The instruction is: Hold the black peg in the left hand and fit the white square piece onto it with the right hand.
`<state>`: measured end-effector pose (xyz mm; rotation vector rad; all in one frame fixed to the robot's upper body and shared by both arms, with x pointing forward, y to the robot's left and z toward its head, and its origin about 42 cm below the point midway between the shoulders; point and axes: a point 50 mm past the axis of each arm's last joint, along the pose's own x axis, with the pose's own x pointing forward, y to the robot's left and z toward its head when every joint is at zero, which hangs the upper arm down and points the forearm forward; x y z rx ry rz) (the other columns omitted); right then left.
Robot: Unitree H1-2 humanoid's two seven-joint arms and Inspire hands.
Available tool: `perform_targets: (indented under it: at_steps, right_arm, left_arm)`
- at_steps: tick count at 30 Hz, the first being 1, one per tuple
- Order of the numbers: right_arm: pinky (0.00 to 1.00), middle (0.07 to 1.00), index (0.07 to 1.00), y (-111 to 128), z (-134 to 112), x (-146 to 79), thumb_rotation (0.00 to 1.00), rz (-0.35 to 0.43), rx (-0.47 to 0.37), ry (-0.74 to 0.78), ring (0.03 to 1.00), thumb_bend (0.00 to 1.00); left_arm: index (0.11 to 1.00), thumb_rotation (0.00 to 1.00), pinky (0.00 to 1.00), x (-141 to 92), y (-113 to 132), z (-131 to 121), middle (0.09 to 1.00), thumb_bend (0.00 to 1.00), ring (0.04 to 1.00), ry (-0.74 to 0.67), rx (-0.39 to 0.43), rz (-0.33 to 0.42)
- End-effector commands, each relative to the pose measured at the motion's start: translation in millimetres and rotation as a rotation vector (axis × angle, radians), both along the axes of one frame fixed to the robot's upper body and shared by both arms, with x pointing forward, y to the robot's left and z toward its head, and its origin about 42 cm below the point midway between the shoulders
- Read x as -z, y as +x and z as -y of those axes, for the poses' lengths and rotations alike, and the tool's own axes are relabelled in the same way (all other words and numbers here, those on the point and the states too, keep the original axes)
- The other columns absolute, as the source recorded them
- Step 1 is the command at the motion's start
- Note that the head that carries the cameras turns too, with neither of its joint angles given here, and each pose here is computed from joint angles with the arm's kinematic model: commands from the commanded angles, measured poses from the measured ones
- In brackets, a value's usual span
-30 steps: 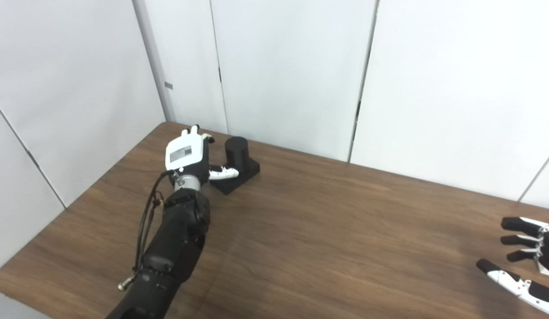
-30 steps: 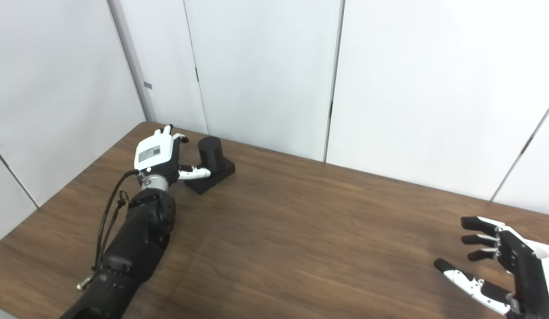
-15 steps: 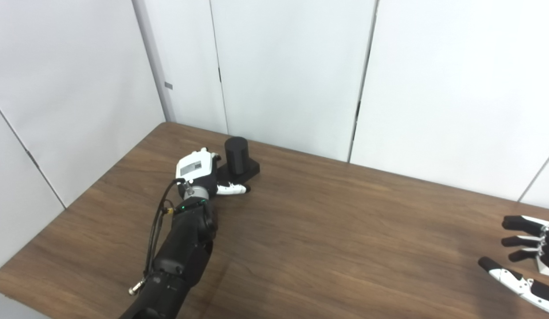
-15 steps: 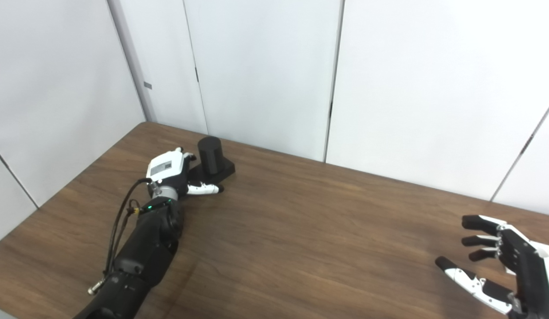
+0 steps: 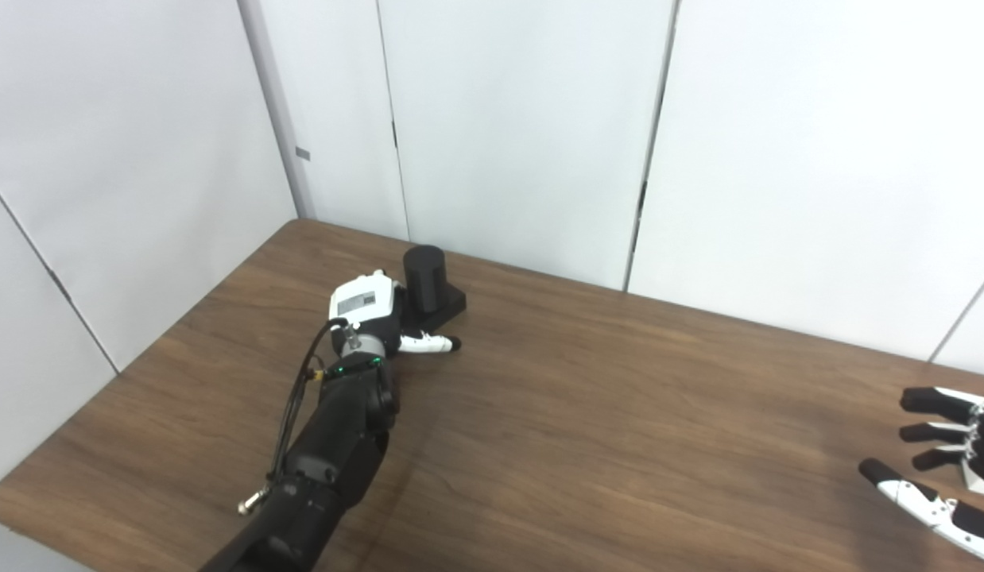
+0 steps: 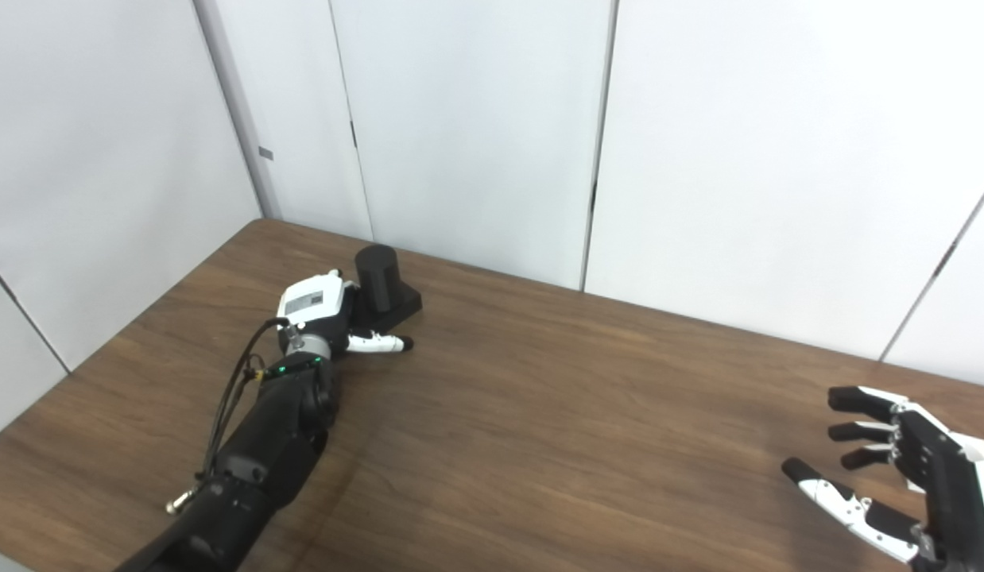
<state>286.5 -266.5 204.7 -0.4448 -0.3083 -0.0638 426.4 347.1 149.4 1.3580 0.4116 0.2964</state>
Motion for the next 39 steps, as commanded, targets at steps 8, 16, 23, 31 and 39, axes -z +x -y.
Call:
perform_targets:
  at_steps: [8, 16, 23, 31, 39]
  right_arm:
    - [0.46, 0.689, 0.667, 1, -2, -20, 0.0, 0.072, -0.006, 0.0, 0.602, 0.5]
    - [0.44, 0.682, 0.661, 3, -2, -21, 0.0, 0.077, -0.01, 0.0, 0.584, 0.49]
    - [0.45, 0.69, 0.667, 4, -1, -20, 0.0, 0.075, -0.012, 0.003, 0.597, 0.48]
    - [0.46, 0.694, 0.671, 5, -1, -18, 0.0, 0.074, -0.014, 0.002, 0.605, 0.47]
    - [0.46, 0.695, 0.667, 6, -2, -17, 0.0, 0.076, -0.012, 0.002, 0.604, 0.47]
  left_arm:
    - [0.711, 0.53, 0.89, -20, 15, -6, 0.99, 0.94, 1.0, 0.039, 0.021, 0.032]
    - [0.559, 0.3, 0.82, -19, 6, -11, 0.858, 0.74, 0.911, 0.028, 0.085, 0.02]
    - [0.487, 0.07, 0.67, -23, -2, -10, 0.673, 0.53, 0.741, -0.017, 0.158, 0.033]
    - [0.483, 0.06, 0.77, -20, -13, 1, 0.774, 0.52, 0.802, -0.155, 0.315, 0.124]
    - [0.491, 0.07, 0.8, -9, -24, 24, 0.814, 0.52, 0.843, -0.282, 0.607, 0.083]
